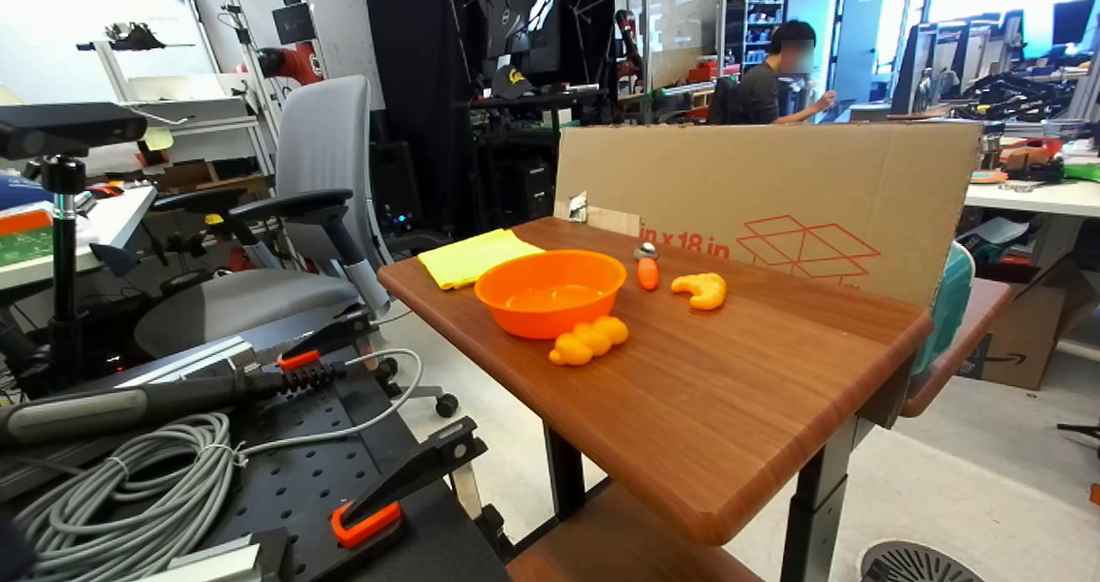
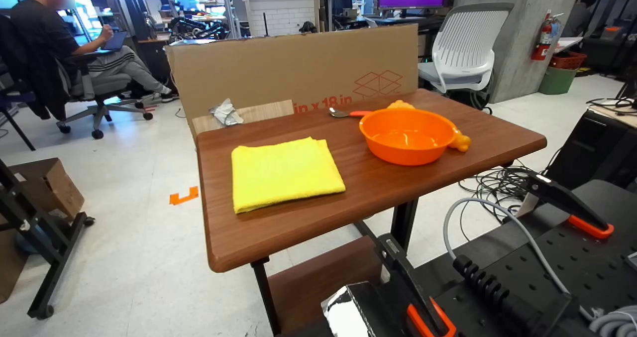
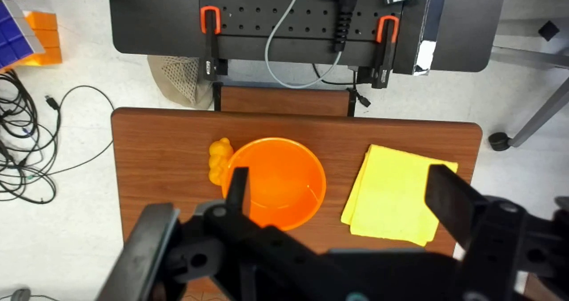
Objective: Move the towel forward
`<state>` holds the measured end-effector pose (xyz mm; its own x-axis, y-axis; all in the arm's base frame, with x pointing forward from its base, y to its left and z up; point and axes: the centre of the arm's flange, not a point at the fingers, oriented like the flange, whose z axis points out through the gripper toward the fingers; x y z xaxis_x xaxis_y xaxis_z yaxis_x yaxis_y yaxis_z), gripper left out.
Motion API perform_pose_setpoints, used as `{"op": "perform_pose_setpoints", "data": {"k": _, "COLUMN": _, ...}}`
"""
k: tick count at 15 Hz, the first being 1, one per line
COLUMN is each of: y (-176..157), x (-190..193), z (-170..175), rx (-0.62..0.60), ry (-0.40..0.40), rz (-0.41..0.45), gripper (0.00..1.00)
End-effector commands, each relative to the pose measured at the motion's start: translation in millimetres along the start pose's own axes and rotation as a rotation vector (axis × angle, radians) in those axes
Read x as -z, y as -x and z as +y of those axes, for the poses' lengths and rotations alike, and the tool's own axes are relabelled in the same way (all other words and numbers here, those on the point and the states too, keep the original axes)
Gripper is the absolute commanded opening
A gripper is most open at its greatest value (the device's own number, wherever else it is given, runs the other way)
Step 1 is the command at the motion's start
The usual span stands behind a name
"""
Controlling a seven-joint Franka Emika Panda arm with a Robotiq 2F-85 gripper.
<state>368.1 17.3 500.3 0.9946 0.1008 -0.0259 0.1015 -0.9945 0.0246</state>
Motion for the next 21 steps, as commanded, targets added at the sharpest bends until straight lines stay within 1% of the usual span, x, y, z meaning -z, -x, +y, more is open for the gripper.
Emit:
{"op": "perform_pose_setpoints", "data": {"k": 1, "y": -46.2, "x": -37.4, "z": -34.6, "rx": -0.013, "ry": -0.025, "rz": 0.003, "gripper": 1.00}}
{"op": "perform_pose_setpoints", "data": {"k": 6, "y": -94.6, "x": -102.5, "z": -82.7, "rx": -0.009, "ry": -0.025, "rz": -0.026, "gripper": 1.00}}
{"op": "perform_pose_setpoints", "data": {"k": 10, "y": -128.0, "x": -155.6, "z": -112.2, "rx": 0.020, "ry": -0.048, "rz": -0.046, "gripper": 1.00}}
{"op": "perform_pose_setpoints", "data": {"k": 16, "y": -172.3, "x": -215.2, "z": -139.8, "rx": 0.039, "ry": -0.081, "rz": -0.054, "gripper": 1.00}}
{"op": "perform_pose_setpoints", "data": {"k": 21, "y": -196.4, "x": -262.9, "z": -162.5, "rx": 0.045, "ry": -0.091, "rz": -0.065, "gripper": 1.00}}
